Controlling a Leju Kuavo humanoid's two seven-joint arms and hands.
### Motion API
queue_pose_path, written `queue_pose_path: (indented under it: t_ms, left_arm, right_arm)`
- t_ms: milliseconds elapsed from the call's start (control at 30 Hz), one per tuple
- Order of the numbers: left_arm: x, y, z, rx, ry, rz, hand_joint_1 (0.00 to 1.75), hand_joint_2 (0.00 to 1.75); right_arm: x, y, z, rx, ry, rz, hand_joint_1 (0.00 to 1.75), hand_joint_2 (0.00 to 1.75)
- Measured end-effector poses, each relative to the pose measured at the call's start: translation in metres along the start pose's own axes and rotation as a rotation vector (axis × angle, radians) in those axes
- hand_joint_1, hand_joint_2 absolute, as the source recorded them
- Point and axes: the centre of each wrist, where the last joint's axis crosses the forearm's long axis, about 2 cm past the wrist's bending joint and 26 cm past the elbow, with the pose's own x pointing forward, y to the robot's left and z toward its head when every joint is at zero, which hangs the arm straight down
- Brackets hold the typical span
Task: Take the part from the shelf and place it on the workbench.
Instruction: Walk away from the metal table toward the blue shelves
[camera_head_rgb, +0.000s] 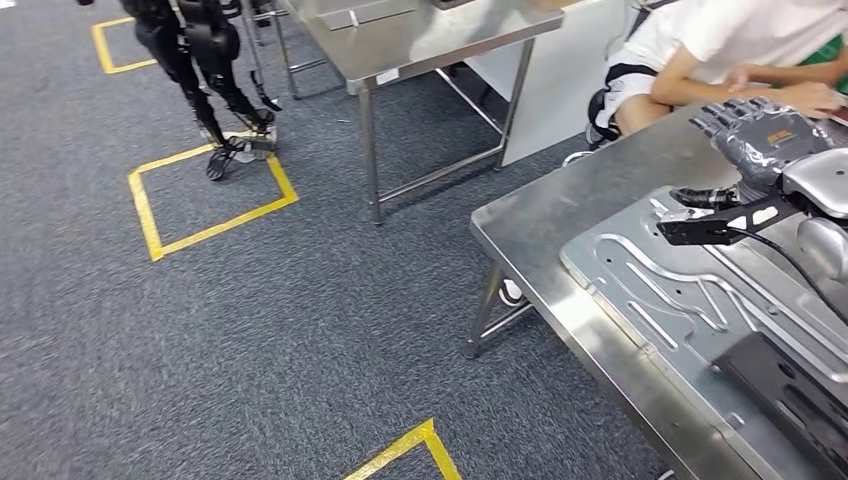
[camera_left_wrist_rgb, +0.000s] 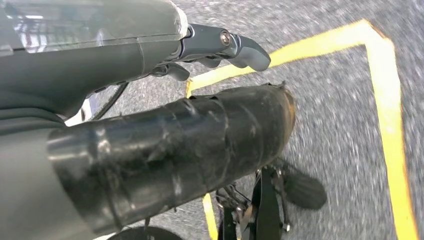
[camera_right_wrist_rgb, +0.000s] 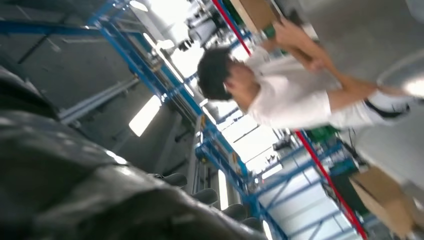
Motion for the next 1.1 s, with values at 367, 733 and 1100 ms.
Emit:
queue_pose_path:
  t_ms: [367,733,1100]
  left_arm:
    - [-0.003,0.0,0.001,-0.011,0.009,-0.006,0.0,0.0]
    - [-0.003,0.001,0.001,0.001,0.012,-0.011,0.0,0.0]
    - [-0.001,0.0,0.0,0.003,0.018,-0.009,0.0,0.0]
  right_arm:
    - [0.011,-0.019,-0.01,-0.075,-0.018,-0.036,0.0,0.0]
    - [0.011,-0.011,-0.009,-0.056,-0.02,-0.042,0.0,0.0]
    - [0.01,0.0,-0.007,-0.024,-0.02,-0.037,0.0,0.0]
